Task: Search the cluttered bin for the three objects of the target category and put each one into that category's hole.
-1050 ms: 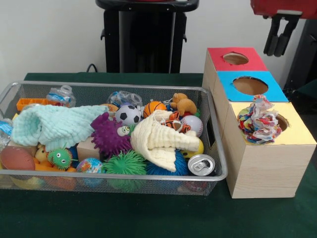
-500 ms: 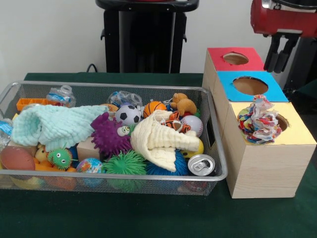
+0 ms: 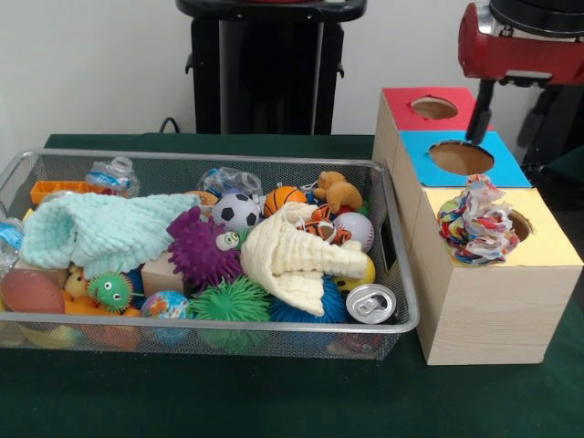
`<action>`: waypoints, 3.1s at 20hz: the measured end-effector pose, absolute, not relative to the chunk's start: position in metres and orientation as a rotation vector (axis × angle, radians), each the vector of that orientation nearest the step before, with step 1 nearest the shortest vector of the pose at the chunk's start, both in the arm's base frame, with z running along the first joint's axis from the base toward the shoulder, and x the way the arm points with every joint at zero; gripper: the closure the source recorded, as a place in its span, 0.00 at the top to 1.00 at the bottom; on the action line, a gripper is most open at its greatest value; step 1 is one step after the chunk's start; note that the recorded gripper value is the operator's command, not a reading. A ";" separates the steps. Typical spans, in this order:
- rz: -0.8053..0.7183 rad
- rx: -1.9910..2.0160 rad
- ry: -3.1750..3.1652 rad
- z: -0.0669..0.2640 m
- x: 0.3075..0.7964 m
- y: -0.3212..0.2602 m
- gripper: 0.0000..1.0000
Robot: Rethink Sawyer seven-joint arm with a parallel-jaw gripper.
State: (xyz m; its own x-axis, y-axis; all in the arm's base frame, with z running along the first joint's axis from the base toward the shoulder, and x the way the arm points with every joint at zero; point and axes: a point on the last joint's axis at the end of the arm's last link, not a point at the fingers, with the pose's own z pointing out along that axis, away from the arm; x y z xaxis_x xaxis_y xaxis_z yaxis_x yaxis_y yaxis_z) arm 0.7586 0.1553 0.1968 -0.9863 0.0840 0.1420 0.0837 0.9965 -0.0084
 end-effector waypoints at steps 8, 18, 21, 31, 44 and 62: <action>0.004 -0.127 -3.009 0.198 0.764 0.155 1.00; 0.008 -0.125 -3.007 0.196 0.764 0.155 1.00; 0.008 -0.125 -3.007 0.196 0.764 0.155 1.00; 0.015 -0.122 -3.000 0.191 0.763 0.154 1.00; 0.026 -0.116 -2.992 0.172 0.761 0.153 1.00; 0.038 -0.108 -3.018 0.153 0.763 0.152 1.00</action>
